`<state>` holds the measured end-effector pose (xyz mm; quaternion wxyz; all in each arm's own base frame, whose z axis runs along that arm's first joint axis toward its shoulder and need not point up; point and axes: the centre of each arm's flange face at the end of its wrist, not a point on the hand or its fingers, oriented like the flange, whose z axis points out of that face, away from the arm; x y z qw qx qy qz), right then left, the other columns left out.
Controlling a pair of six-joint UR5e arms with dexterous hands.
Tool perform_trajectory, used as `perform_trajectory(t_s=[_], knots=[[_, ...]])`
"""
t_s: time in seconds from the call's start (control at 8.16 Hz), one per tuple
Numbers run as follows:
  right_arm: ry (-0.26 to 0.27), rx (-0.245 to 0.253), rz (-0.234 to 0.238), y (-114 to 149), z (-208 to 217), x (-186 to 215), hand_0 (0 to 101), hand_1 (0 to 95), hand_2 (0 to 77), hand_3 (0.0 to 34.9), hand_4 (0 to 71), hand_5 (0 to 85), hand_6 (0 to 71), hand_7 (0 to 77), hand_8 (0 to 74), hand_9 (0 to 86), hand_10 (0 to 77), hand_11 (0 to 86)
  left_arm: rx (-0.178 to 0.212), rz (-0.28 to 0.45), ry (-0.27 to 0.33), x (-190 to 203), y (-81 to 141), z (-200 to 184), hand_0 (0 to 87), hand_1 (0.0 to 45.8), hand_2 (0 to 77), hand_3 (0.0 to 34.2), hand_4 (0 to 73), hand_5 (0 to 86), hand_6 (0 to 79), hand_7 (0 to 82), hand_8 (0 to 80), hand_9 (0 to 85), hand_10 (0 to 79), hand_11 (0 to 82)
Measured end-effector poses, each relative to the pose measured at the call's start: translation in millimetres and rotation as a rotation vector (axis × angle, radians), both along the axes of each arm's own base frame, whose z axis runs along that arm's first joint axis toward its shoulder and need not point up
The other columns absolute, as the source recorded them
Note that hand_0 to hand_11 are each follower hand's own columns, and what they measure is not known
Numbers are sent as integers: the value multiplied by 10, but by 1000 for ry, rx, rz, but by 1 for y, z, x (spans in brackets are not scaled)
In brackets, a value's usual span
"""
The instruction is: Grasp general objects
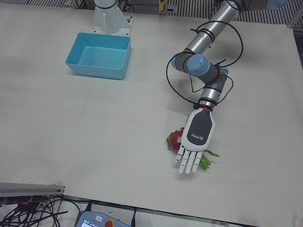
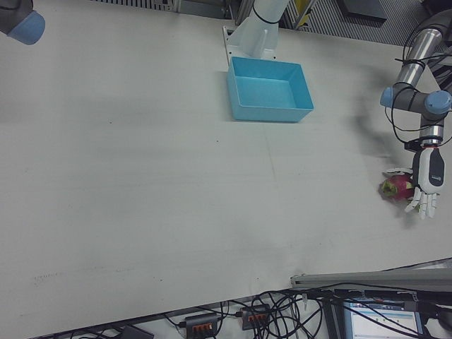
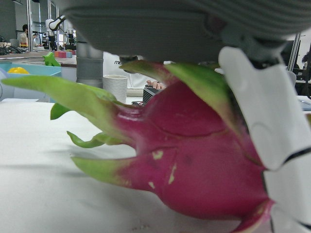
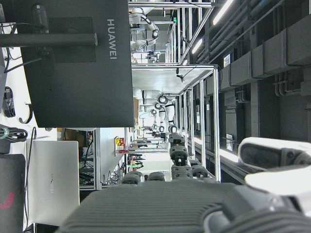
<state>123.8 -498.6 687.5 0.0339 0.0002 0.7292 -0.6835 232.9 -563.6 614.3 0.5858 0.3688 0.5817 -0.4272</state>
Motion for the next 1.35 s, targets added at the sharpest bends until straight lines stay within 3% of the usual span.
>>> perform_trajectory(t_s=[0.12,0.37,0.49,0.61,0.74,0.86,1.1,1.23,1.35], knots=[[0,0,0,0,0,0,0,65,747,0,0,0,0,0,0,5,0,5,-3,0,0,0,0,2,533,5,120,3,11,207,5,71,11,5,16,65],[0,0,0,0,0,0,0,65,747,0,0,0,0,0,0,5,0,5,1,0,11,0,-1,-3,505,5,120,2,82,431,5,262,11,16,22,245],[0,0,0,0,0,0,0,65,747,0,0,0,0,0,0,5,0,5,0,2,20,1,-1,-6,490,0,120,2,164,442,142,371,11,158,44,360],[0,0,0,0,0,0,0,65,747,0,0,0,0,0,0,5,0,5,-4,4,24,2,-1,-9,468,0,120,2,240,409,262,480,16,273,207,464],[0,0,0,0,0,0,0,65,747,0,0,0,0,0,0,5,0,5,-8,5,24,3,0,-9,468,0,120,2,240,409,262,480,16,273,207,464],[0,0,0,0,0,0,0,65,747,0,0,0,0,0,0,5,0,5,-12,3,20,2,0,-7,454,0,120,0,305,398,365,562,142,387,305,540],[0,0,0,0,0,0,0,65,747,0,0,0,0,0,0,5,0,5,-5,-3,29,-1,-1,-6,422,0,125,0,338,404,453,660,409,616,327,720],[0,0,0,0,0,0,0,65,747,0,0,0,0,0,0,5,0,5,4,-8,47,-2,-3,-8,402,0,44,0,344,409,475,704,475,654,355,785],[-1,0,0,0,0,0,0,65,747,0,0,0,0,0,0,5,0,5,13,-18,70,-7,-5,-12,402,0,44,0,327,409,540,796,475,682,355,780]])
